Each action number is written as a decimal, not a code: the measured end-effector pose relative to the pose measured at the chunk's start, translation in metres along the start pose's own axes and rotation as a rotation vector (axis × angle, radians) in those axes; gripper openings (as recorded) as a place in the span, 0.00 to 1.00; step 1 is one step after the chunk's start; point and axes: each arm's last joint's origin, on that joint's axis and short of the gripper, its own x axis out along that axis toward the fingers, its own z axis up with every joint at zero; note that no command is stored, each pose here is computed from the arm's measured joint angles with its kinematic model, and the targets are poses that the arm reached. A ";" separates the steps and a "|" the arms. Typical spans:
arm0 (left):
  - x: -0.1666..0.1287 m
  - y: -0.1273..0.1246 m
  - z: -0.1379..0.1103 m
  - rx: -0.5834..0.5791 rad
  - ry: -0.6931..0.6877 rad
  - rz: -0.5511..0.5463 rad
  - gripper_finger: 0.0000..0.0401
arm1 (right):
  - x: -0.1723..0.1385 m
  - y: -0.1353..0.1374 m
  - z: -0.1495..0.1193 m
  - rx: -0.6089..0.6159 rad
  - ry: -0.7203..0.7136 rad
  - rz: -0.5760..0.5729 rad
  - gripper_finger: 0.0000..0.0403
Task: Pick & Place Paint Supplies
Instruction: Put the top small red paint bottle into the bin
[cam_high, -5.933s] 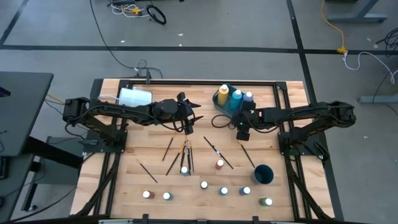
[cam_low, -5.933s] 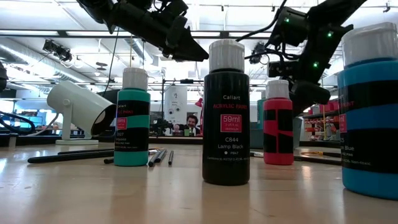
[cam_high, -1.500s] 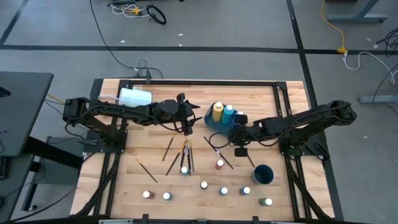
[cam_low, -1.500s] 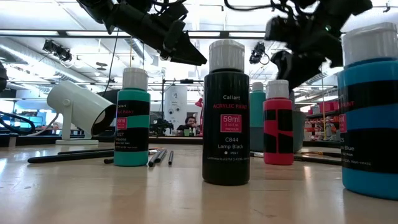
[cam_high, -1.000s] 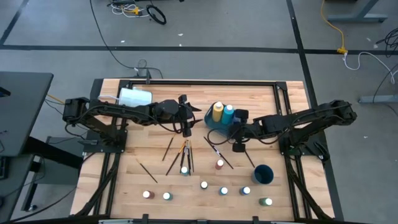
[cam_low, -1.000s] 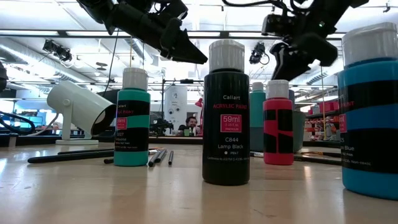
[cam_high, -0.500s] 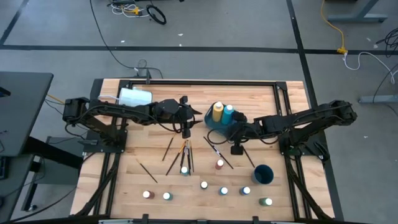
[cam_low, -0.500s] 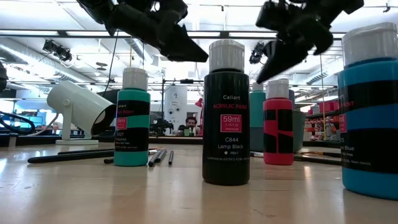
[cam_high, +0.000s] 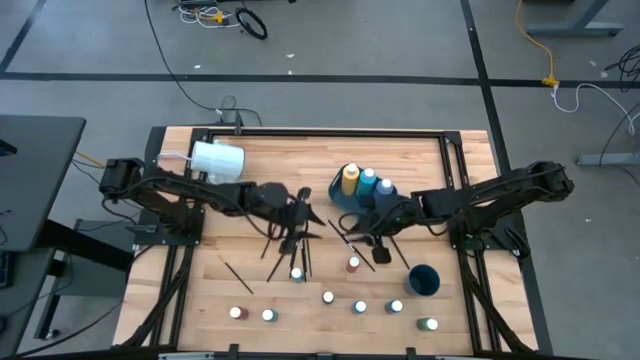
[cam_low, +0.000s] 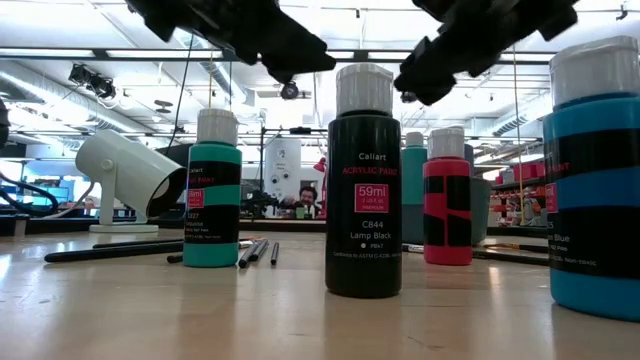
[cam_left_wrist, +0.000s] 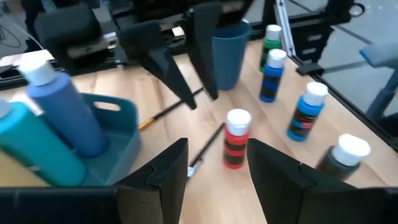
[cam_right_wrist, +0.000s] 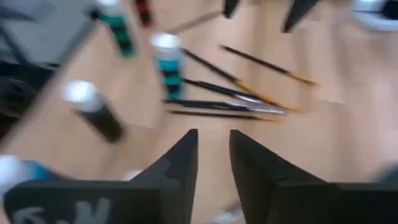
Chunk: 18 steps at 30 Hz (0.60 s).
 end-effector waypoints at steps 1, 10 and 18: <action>0.001 -0.004 0.001 0.007 0.002 0.012 0.45 | 0.001 0.003 -0.003 0.015 -0.008 0.027 0.27; 0.001 -0.013 0.001 0.008 0.031 0.189 0.46 | 0.018 0.027 -0.014 0.056 0.001 0.061 0.41; 0.001 -0.012 0.001 0.022 0.032 0.191 0.46 | 0.036 0.027 -0.032 0.067 0.120 0.045 0.48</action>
